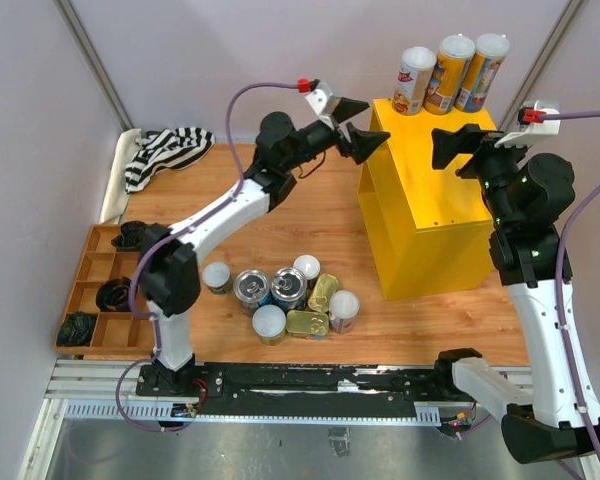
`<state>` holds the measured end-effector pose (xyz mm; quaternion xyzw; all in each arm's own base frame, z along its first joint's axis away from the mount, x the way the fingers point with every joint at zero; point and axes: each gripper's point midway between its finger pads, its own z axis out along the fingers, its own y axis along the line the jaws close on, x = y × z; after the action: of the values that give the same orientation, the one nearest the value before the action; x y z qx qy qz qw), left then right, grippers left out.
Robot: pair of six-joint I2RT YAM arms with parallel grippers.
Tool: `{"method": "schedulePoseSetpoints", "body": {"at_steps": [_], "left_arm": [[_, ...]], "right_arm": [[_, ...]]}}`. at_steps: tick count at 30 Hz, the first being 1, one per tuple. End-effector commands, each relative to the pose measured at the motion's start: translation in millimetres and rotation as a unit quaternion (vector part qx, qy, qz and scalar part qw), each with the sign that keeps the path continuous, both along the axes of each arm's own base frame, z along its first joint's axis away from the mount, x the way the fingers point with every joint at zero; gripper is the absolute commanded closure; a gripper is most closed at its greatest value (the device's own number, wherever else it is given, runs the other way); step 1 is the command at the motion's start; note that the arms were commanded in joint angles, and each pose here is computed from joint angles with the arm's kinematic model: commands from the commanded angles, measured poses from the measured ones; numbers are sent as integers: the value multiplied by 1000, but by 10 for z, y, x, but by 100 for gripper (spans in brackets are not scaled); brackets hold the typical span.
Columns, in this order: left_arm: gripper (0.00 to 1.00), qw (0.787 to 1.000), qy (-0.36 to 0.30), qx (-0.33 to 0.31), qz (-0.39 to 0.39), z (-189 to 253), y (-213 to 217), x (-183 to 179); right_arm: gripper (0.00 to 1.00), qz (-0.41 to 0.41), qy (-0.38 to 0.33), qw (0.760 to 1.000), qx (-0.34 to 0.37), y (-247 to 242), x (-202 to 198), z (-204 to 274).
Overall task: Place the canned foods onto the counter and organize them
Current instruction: Pick up the canned food from the center of the board.
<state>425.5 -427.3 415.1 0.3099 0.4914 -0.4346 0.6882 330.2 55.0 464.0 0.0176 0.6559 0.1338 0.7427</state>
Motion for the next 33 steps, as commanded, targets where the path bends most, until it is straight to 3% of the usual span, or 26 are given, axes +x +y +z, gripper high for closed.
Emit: {"method": "schedulePoseSetpoints", "body": {"at_steps": [1,11,18,26,33], "left_arm": [[7,997,-40,-72,9,593,592,-378],[4,991,43,-60,107,-7,1449,-828],[0,978,161,-54,125,-688,1646,-963],[0,947,255,-11,195,-1387,1966,-1101],[0,908,311,33,279,-1762,2381,-1221]], "right_arm": [[2,44,14,999,-9,228,-133,-89],[1,168,32,977,-127,1384,-503,-299],[1,234,83,947,-205,1896,-835,-939],[2,315,137,918,-198,2085,-1127,-1547],[1,435,194,858,-193,2501,-1440,-2161]]}}
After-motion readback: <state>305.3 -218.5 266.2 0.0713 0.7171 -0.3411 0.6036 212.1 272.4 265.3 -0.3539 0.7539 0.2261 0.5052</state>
